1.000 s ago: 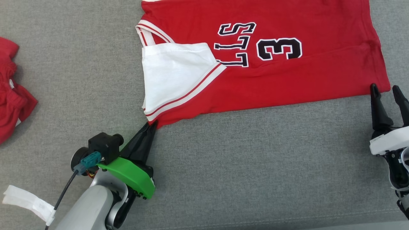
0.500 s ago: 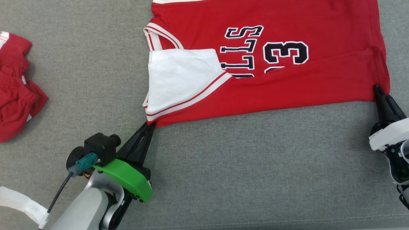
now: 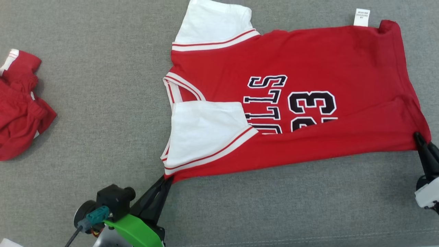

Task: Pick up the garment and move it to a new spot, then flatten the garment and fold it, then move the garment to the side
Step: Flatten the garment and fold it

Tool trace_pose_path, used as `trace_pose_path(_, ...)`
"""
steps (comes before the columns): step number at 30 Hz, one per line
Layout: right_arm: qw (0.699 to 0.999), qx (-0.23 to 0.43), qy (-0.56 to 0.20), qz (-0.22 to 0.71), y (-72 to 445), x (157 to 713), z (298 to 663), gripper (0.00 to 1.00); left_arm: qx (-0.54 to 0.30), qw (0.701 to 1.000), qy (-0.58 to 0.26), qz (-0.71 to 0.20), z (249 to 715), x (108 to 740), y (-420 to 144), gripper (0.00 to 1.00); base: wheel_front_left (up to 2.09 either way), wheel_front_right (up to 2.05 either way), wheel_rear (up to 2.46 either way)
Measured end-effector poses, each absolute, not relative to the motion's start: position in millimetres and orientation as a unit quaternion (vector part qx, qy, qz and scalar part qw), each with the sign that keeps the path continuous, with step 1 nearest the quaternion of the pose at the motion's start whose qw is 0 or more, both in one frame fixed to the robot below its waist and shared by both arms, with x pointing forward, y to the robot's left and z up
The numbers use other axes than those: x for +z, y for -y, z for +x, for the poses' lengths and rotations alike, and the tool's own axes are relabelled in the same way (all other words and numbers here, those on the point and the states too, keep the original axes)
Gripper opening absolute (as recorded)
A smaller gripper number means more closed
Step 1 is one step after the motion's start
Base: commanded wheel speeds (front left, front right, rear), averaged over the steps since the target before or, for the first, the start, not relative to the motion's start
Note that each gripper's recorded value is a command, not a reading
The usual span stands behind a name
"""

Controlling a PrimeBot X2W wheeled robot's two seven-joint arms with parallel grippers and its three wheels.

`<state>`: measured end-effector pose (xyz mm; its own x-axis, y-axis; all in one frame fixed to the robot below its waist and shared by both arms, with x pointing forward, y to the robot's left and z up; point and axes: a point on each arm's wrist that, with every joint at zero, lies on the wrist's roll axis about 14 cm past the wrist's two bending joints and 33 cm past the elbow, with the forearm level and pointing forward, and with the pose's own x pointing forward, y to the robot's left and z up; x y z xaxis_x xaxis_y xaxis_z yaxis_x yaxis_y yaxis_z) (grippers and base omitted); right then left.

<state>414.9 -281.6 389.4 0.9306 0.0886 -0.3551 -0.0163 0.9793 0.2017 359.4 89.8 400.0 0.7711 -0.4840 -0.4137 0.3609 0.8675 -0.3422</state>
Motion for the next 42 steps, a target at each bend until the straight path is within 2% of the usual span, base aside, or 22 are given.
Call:
trace_pose_path(7, 0.977, 0.018, -0.188, 0.095, 286, 389, 399, 0.00, -0.222, 0.930, -0.264, -0.127, 349, 400, -87, 0.00, 0.00, 0.00, 0.00)
trace_pose_path(8, 0.978, 0.019, -0.189, 0.092, 286, 389, 399, 0.07, -0.225, 0.928, -0.268, -0.128, 347, 400, -85, 0.00, 0.00, 0.00, 0.00)
trace_pose_path(9, 0.978, 0.019, -0.188, 0.091, 286, 389, 400, 0.22, -0.227, 0.927, -0.272, -0.127, 345, 399, -84, 0.00, 0.00, 0.00, 0.00)
trace_pose_path(10, 0.977, 0.019, -0.190, 0.092, 285, 389, 400, 0.42, -0.228, 0.926, -0.274, -0.127, 345, 398, -84, 0.01, 0.00, 0.00, 0.00)
trace_pose_path(11, 0.977, 0.019, -0.189, 0.093, 285, 389, 401, 0.82, -0.229, 0.924, -0.280, -0.125, 343, 396, -83, 0.13, 0.00, 0.00, 0.00)
trace_pose_path(12, 0.977, 0.020, -0.191, 0.094, 284, 389, 401, 1.00, -0.231, 0.921, -0.287, -0.123, 341, 394, -83, 0.37, 0.00, 0.00, 0.00)
trace_pose_path(14, 0.977, 0.018, -0.191, 0.092, 285, 390, 403, 1.00, -0.231, 0.921, -0.291, -0.119, 340, 392, -83, 1.00, 0.00, 0.00, 0.00)
trace_pose_path(18, 0.980, 0.013, -0.179, 0.090, 290, 397, 404, 1.00, -0.228, 0.922, -0.293, -0.113, 340, 392, -84, 1.00, 0.00, 0.00, 0.00)
trace_pose_path(24, 0.990, 0.021, -0.127, 0.058, 297, 431, 410, 1.00, -0.220, 0.943, -0.227, -0.103, 366, 434, -97, 1.00, 0.00, 0.00, 0.00)
trace_pose_path(28, 0.993, 0.044, -0.098, 0.057, 276, 444, 423, 1.00, -0.208, 0.967, -0.145, -0.031, 417, 475, -121, 1.00, 0.00, 0.00, 0.00)
trace_pose_path(33, 0.992, 0.075, -0.088, 0.053, 250, 445, 447, 1.00, -0.221, 0.971, -0.093, 0.024, 483, 512, -128, 1.00, 0.00, 0.00, 0.00)
trace_pose_path(42, 0.993, 0.103, -0.042, 0.038, 222, 442, 492, 1.00, -0.262, 0.953, -0.145, 0.050, 588, 516, -108, 1.00, 0.00, 0.00, 0.00)
